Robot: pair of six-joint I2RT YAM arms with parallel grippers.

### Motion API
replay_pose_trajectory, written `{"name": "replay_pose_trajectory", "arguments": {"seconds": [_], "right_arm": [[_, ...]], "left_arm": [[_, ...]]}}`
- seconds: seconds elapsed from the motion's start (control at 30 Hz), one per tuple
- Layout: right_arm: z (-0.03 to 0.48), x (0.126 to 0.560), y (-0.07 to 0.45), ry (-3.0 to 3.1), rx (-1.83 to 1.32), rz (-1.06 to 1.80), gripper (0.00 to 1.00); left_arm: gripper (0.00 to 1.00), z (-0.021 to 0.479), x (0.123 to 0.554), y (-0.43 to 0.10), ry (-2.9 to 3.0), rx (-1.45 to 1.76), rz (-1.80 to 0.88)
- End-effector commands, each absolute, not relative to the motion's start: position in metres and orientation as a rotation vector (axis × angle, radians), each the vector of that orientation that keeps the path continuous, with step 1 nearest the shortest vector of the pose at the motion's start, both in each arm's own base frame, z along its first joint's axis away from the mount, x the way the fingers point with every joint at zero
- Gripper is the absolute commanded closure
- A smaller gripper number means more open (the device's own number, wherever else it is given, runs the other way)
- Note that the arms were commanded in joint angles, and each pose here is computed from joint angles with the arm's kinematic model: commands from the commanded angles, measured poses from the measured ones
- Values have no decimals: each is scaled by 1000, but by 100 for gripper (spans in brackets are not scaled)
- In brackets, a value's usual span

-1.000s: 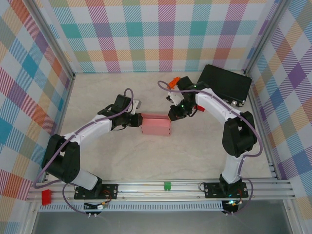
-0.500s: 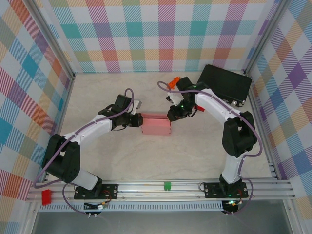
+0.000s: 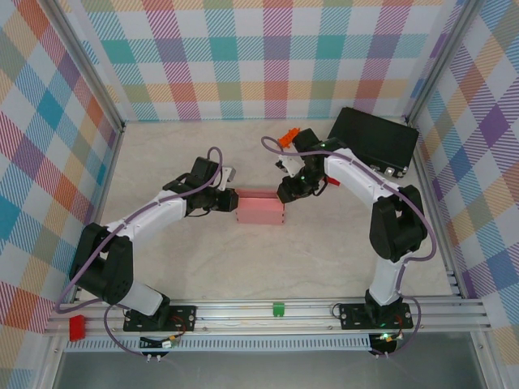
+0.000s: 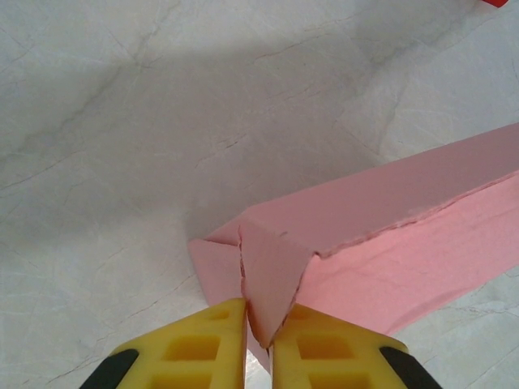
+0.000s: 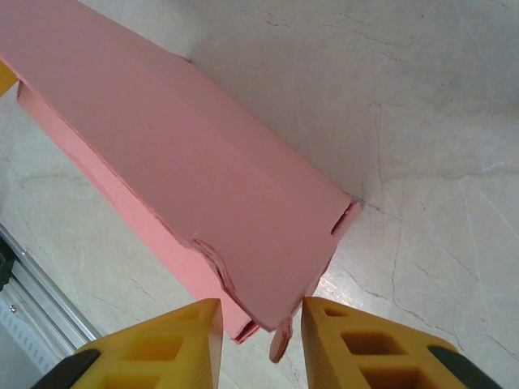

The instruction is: Fold the paper box

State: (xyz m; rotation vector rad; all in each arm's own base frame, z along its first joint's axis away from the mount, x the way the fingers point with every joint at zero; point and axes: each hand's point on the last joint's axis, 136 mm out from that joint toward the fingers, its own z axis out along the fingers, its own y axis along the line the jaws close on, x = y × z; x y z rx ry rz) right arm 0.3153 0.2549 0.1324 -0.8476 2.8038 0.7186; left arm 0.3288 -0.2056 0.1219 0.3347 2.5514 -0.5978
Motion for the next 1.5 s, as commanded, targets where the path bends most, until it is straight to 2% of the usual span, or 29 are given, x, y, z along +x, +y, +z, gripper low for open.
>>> {"name": "replay_pose_trajectory", "arguments": {"seconds": [0.0, 0.7, 1.07, 1.33, 1.47], "right_arm": [[142, 310, 254, 2761, -885, 711, 68], [148, 313, 254, 2734, -883, 698, 67], [150, 315, 253, 2735, -854, 683, 65], [150, 312, 250, 2737, -842, 681, 64], [149, 310, 248, 2747, -833, 677, 64]], "left_arm": [[83, 139, 325, -205, 2535, 322, -603], [79, 158, 323, -190, 2465, 306, -530], [75, 156, 329, -185, 2457, 286, -480], [65, 155, 335, -192, 2447, 309, -503], [63, 151, 336, -195, 2454, 321, -518]]}}
